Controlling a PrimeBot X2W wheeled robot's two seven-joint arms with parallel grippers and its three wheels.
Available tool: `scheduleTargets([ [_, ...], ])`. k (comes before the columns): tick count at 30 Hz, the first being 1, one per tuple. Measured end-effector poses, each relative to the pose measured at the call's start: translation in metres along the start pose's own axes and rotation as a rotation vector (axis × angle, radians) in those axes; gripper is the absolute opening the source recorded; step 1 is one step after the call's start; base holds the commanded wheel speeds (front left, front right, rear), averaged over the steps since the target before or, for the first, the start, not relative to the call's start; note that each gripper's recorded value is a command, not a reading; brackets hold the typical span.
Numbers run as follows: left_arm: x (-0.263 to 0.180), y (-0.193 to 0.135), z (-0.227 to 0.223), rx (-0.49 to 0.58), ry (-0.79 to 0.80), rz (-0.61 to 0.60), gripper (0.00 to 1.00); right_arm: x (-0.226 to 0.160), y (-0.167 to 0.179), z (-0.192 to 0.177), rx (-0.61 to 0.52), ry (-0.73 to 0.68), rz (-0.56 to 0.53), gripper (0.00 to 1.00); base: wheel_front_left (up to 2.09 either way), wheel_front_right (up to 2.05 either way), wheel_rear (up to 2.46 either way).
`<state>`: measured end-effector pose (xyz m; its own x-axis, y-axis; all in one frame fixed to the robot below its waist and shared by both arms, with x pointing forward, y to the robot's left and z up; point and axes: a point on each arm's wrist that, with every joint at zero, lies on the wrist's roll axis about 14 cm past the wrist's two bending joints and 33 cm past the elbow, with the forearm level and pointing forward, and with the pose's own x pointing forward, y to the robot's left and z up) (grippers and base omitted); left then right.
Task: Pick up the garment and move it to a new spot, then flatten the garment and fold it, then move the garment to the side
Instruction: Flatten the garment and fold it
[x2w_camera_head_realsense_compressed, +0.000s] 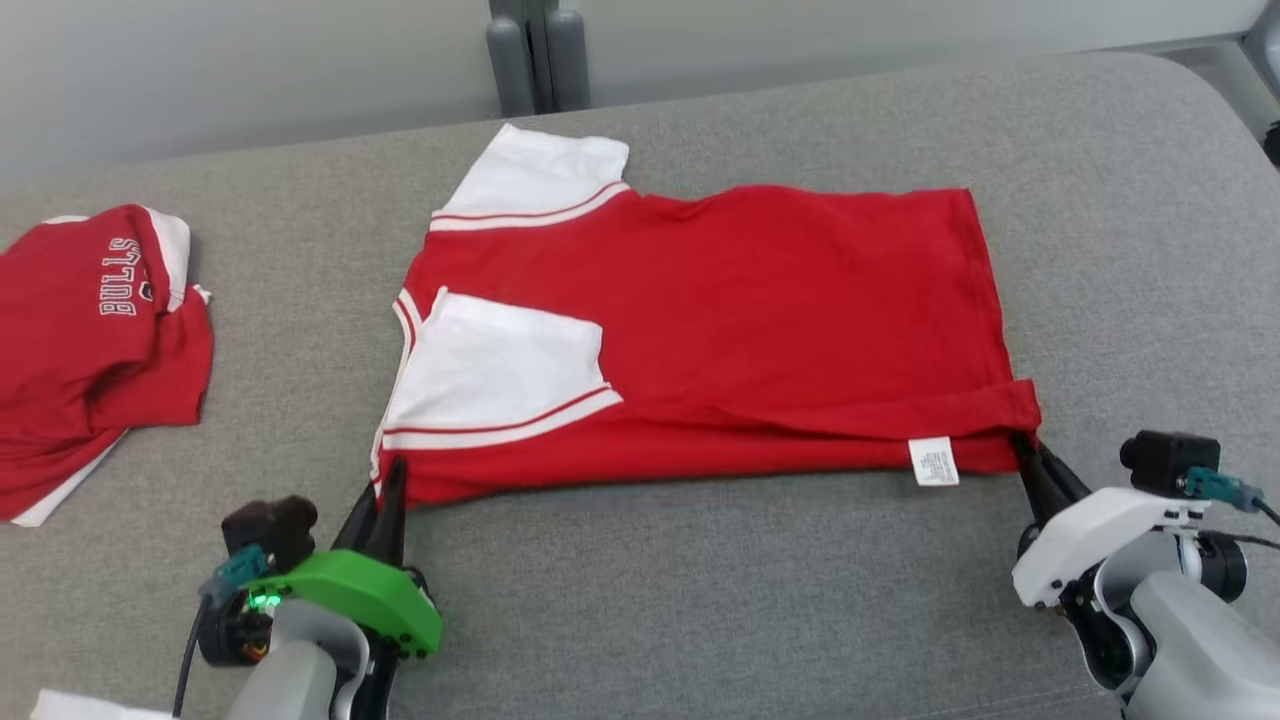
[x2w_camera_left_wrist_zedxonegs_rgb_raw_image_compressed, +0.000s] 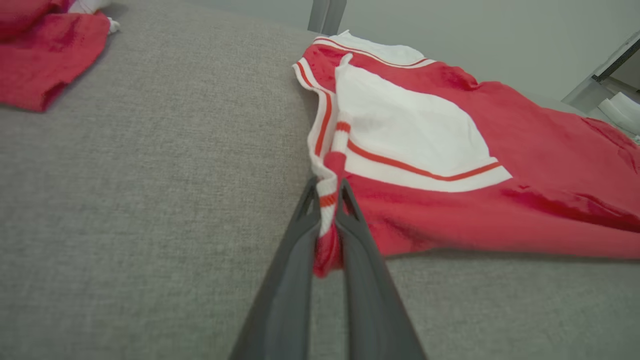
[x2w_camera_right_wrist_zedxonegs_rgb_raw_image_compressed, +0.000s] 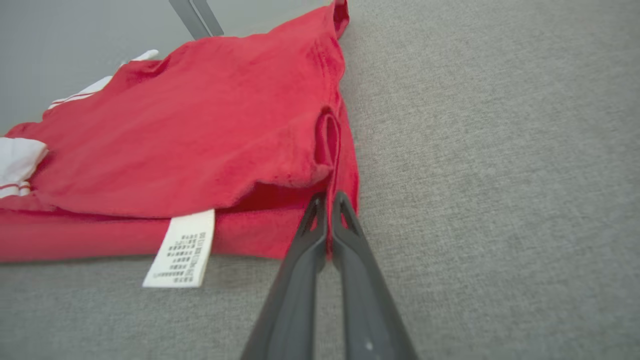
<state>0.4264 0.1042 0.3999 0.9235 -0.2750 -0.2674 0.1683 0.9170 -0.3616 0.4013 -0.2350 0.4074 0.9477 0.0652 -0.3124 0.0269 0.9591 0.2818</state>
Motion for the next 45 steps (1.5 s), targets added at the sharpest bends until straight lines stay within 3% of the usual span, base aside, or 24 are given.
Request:
scheduleTargets([
  [15, -0.098, 0.013, -0.034, -0.055, -0.025, 0.108, 0.00, -0.062, 0.004, -0.038, 0.054, 0.047, 0.036, 0.00, 0.00, 0.00, 0.00],
  [16, -0.100, 0.013, -0.036, -0.055, -0.022, 0.110, 0.23, -0.064, 0.003, -0.039, 0.058, 0.050, 0.033, 0.39, 0.00, 0.00, 0.00],
  [17, -0.101, 0.013, -0.036, -0.051, -0.021, 0.112, 0.79, -0.064, 0.003, -0.039, 0.057, 0.048, 0.032, 0.94, 0.00, 0.00, 0.00],
  [18, -0.102, 0.013, -0.036, -0.048, -0.023, 0.113, 1.00, -0.063, 0.005, -0.038, 0.056, 0.042, 0.034, 1.00, 0.00, 0.00, 0.00],
  [21, -0.101, 0.012, -0.032, -0.033, -0.036, 0.116, 1.00, -0.062, 0.009, -0.040, 0.063, 0.041, 0.036, 1.00, 0.00, 0.00, 0.00],
  [23, -0.098, 0.011, -0.025, -0.008, -0.051, 0.110, 1.00, -0.061, 0.008, -0.040, 0.007, 0.045, 0.040, 1.00, 0.00, 0.00, 0.00],
  [31, -0.092, 0.011, 0.023, 0.054, -0.195, 0.112, 1.00, -0.051, 0.010, -0.010, -0.040, -0.057, 0.033, 1.00, 0.00, 0.00, 0.00],
  [37, -0.094, 0.013, 0.069, 0.102, -0.337, 0.133, 1.00, -0.052, 0.027, 0.042, -0.073, -0.245, 0.059, 1.00, 0.00, 0.00, 0.00],
  [45, -0.100, 0.009, 0.100, 0.181, -0.430, 0.133, 1.00, -0.078, 0.048, 0.078, -0.121, -0.413, 0.082, 1.00, 0.00, 0.00, 0.00],
])
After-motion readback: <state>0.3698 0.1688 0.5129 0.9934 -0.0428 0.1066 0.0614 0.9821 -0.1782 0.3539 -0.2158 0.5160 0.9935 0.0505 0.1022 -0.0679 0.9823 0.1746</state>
